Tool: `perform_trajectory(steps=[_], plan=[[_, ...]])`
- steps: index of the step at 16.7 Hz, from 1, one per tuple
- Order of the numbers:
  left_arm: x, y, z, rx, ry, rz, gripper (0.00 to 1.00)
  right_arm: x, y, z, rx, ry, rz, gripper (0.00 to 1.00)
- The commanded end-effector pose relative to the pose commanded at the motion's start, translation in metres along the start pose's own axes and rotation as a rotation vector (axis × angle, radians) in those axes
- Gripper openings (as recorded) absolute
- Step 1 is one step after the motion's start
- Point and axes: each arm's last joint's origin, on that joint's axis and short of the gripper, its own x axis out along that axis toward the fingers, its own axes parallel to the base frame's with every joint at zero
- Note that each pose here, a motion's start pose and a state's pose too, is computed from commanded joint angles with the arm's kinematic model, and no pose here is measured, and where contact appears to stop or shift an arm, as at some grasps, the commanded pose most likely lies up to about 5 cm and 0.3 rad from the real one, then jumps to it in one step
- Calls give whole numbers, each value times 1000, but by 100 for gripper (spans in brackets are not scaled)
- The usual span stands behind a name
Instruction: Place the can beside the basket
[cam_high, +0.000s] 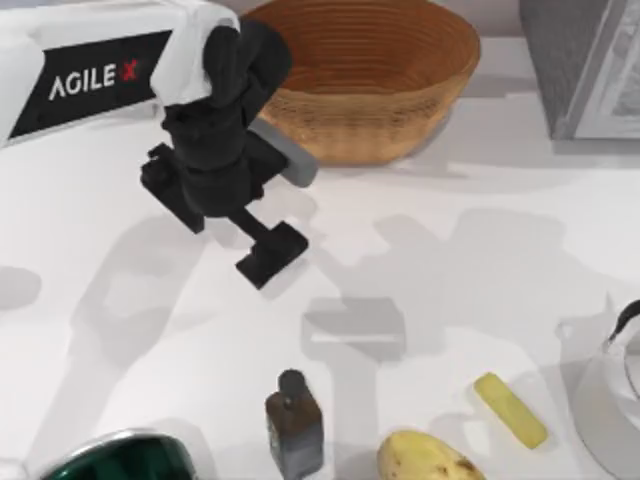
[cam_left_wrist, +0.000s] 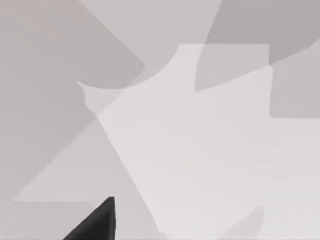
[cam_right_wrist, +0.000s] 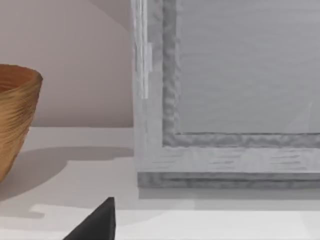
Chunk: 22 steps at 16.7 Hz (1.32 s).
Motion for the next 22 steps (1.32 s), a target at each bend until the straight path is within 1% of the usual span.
perform_trajectory(steps=[1, 14, 15, 22], plan=[[0, 0, 0, 0, 0, 0, 100, 0, 0, 0, 0, 0, 0, 100], [0, 0, 0, 0, 0, 0, 2, 0, 0, 0, 0, 0, 0, 100], [0, 0, 0, 0, 0, 0, 0, 0, 0, 0, 0, 0, 0, 100], [0, 0, 0, 0, 0, 0, 0, 0, 0, 0, 0, 0, 0, 100]])
